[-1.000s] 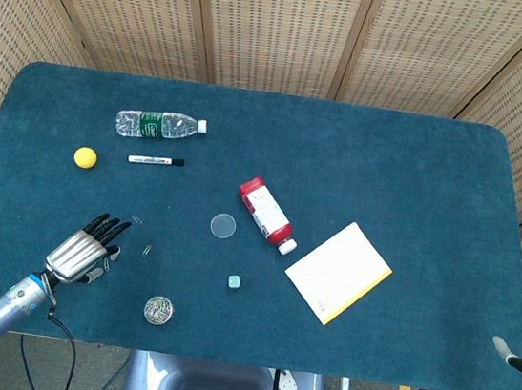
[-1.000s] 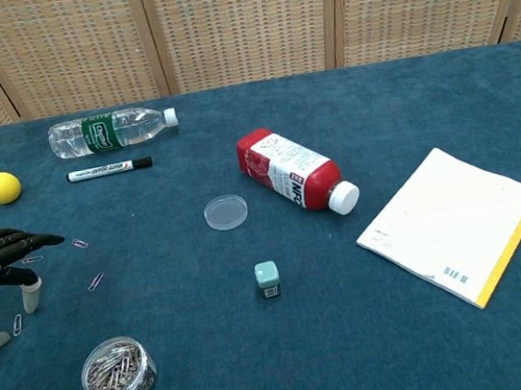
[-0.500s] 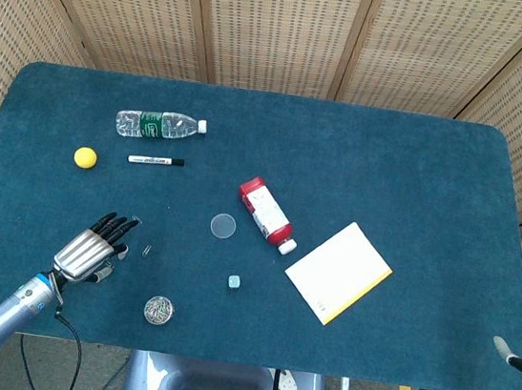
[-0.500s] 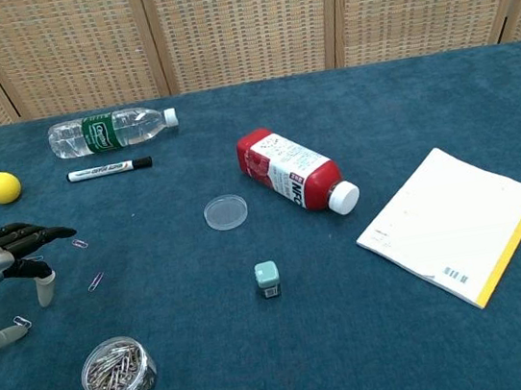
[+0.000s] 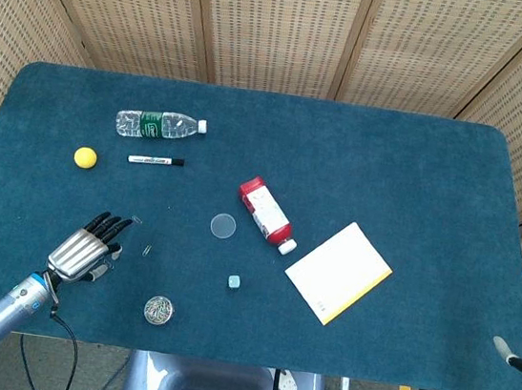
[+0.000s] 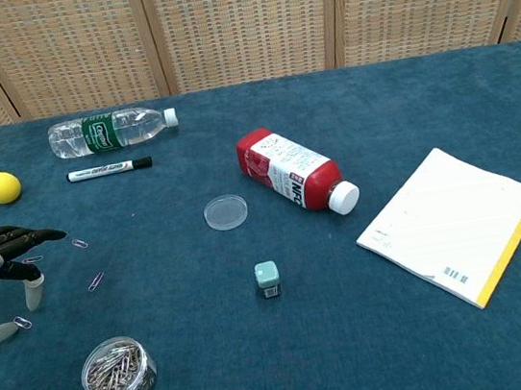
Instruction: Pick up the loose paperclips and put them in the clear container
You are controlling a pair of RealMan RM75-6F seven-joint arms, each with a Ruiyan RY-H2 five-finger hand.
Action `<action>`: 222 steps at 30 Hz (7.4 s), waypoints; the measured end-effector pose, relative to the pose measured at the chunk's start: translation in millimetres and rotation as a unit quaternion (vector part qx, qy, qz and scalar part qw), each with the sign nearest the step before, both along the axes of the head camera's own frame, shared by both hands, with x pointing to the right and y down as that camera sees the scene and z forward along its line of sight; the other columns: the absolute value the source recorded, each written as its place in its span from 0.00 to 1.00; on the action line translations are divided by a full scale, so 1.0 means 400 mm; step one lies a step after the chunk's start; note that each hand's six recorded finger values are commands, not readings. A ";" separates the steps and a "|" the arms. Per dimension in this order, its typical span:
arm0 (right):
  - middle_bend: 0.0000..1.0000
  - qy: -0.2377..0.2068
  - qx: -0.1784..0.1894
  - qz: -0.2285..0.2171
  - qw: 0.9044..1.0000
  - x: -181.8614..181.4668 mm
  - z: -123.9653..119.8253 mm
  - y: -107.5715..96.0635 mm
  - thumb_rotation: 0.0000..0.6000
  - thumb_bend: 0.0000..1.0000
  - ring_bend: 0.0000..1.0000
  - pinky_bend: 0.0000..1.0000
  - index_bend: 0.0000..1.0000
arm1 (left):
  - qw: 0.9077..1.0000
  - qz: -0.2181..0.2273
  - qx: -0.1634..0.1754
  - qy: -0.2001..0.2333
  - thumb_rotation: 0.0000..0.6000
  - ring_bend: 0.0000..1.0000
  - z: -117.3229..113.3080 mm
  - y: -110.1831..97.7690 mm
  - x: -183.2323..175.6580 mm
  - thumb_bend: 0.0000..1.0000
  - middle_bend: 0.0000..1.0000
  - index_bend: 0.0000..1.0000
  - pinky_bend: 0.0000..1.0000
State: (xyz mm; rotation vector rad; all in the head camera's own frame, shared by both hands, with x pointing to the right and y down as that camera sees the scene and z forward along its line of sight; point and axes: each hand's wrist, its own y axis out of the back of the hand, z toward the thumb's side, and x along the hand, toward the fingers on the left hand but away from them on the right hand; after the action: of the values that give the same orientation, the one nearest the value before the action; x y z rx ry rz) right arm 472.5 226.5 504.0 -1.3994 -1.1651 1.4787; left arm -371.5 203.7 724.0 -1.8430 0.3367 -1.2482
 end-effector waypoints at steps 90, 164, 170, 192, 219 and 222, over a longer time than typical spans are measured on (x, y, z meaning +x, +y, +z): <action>0.00 -0.009 0.003 0.008 1.000 0.013 -0.008 -0.003 1.00 0.00 0.00 0.00 0.00 | 0.986 0.115 -0.024 0.118 1.00 0.00 -0.140 0.097 0.263 0.31 0.00 0.30 0.00; 0.00 -0.010 -0.003 0.009 1.000 0.014 0.001 -0.007 1.00 0.00 0.00 0.00 0.00 | 0.978 -0.207 -0.031 -0.018 1.00 0.00 0.091 -0.178 -0.044 0.41 0.00 0.49 0.00; 0.00 -0.010 -0.004 0.010 1.000 0.015 0.001 -0.007 1.00 0.00 0.00 0.00 0.00 | 0.978 -0.206 -0.030 -0.019 1.00 0.00 0.098 -0.178 -0.039 0.42 0.00 0.49 0.00; 0.00 -0.013 -0.003 0.010 1.000 0.016 0.000 -0.008 1.00 0.00 0.00 0.00 0.00 | 0.978 -0.205 -0.032 -0.025 1.00 0.00 0.113 -0.169 -0.037 0.41 0.00 0.70 0.00; 0.00 -0.015 -0.002 0.010 1.000 0.015 -0.003 -0.007 1.00 0.00 0.00 0.00 0.00 | 0.984 -0.179 -0.010 0.004 1.00 0.00 0.048 -0.182 -0.014 0.41 0.00 0.74 0.00; 0.00 -0.015 -0.001 0.010 1.000 0.015 -0.003 -0.007 1.00 0.00 0.00 0.00 0.00 | 0.986 -0.167 -0.006 0.014 1.00 0.00 0.032 -0.177 0.003 0.41 0.00 0.74 0.00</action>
State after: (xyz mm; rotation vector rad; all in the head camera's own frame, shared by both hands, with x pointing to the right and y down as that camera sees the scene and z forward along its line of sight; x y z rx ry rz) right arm 478.6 223.6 502.9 -1.4200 -1.1990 1.4784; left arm -370.4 132.7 736.9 -1.8668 0.6771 -1.4499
